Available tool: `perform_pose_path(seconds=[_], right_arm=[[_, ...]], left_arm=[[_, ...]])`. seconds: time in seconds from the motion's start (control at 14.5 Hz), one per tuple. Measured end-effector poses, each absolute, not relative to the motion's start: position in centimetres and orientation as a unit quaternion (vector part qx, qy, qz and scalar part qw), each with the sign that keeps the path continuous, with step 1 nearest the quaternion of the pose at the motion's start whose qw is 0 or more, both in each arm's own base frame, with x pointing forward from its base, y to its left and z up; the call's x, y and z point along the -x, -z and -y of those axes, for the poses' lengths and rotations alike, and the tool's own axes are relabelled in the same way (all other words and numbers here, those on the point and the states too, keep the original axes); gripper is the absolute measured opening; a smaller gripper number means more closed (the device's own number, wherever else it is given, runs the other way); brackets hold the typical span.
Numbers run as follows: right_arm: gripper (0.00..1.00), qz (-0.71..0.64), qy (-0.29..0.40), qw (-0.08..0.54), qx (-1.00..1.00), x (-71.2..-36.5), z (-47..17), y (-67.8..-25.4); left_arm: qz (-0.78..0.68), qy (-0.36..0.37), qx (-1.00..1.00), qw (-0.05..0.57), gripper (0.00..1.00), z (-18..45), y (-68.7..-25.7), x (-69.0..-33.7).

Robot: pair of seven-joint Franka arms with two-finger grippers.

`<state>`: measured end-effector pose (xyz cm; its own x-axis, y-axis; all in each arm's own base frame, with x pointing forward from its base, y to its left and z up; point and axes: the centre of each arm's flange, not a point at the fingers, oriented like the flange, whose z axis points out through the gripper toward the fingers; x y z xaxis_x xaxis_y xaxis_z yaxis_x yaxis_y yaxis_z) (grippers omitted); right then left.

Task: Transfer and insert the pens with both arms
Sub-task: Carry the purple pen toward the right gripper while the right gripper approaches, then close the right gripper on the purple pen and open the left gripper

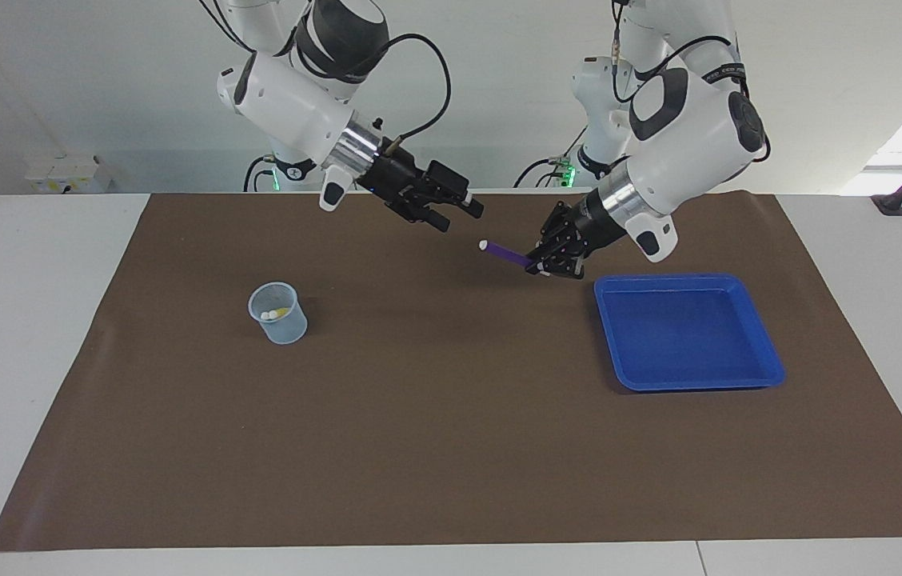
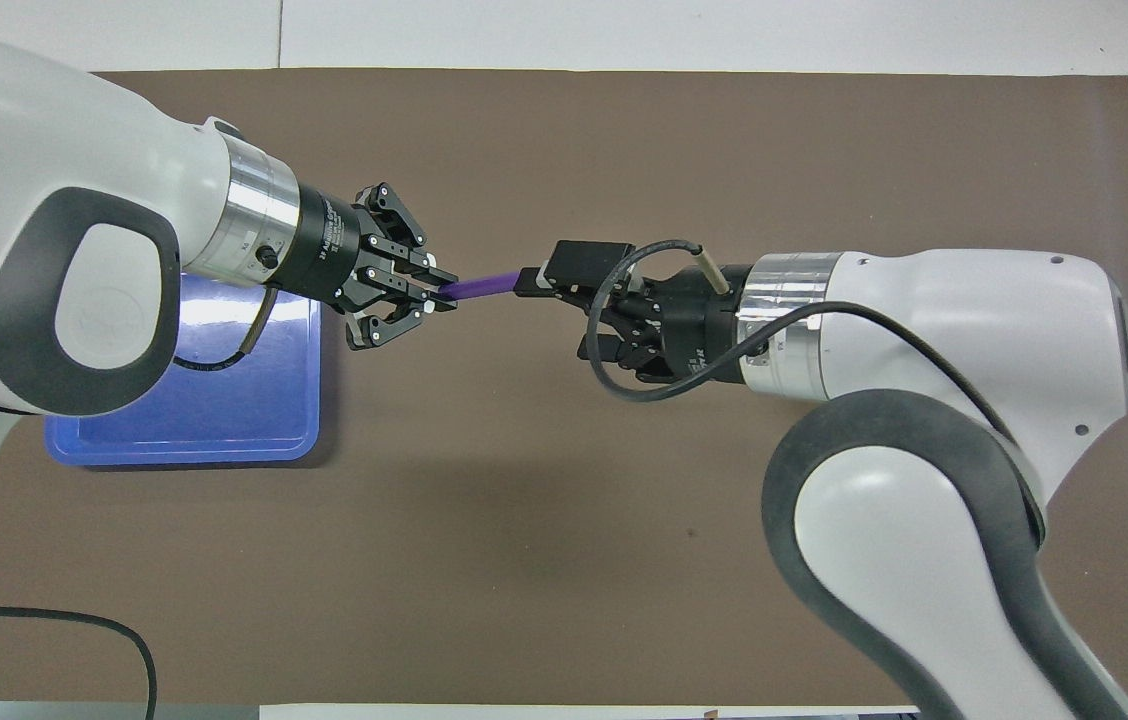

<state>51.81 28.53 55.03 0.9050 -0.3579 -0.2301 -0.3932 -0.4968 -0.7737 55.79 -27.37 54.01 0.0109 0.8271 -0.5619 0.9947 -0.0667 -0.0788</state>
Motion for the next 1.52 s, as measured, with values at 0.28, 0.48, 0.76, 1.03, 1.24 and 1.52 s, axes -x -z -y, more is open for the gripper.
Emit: perform_pose_path(seconds=[0.28, 0.48, 0.76, 1.03, 1.24, 1.52], right_arm=[[0.95, -0.213, -0.015, 0.445, 0.870, -51.6, -28.8, -54.6], [0.78, -0.212, 0.001, 0.438, 0.874, -51.9, -28.5, -54.5], [0.63, -0.221, 0.023, 0.435, 0.872, -52.5, -28.1, -54.2], [0.62, -0.226, 0.031, 0.435, 0.871, -52.7, -27.9, -54.1], [0.56, -0.224, 0.030, 0.435, 0.872, -52.6, -28.2, -54.0], [0.51, -0.212, 0.025, 0.434, 0.875, -51.9, -29.5, -54.0]], left_arm=[[-0.701, 0.257, -0.643, 0.170, 0.17, 28.1, -54.0, -53.8], [-0.716, 0.265, -0.622, 0.173, 0.17, 28.6, -53.6, -52.8], [-0.721, 0.271, -0.612, 0.182, 0.17, 28.1, -53.7, -51.8], [-0.715, 0.269, -0.618, 0.186, 0.17, 28.1, -54.2, -51.2], [-0.700, 0.269, -0.635, 0.186, 0.17, 29.1, -54.0, -50.6], [-0.692, 0.267, -0.644, 0.188, 0.17, 29.1, -53.9, -50.5]])
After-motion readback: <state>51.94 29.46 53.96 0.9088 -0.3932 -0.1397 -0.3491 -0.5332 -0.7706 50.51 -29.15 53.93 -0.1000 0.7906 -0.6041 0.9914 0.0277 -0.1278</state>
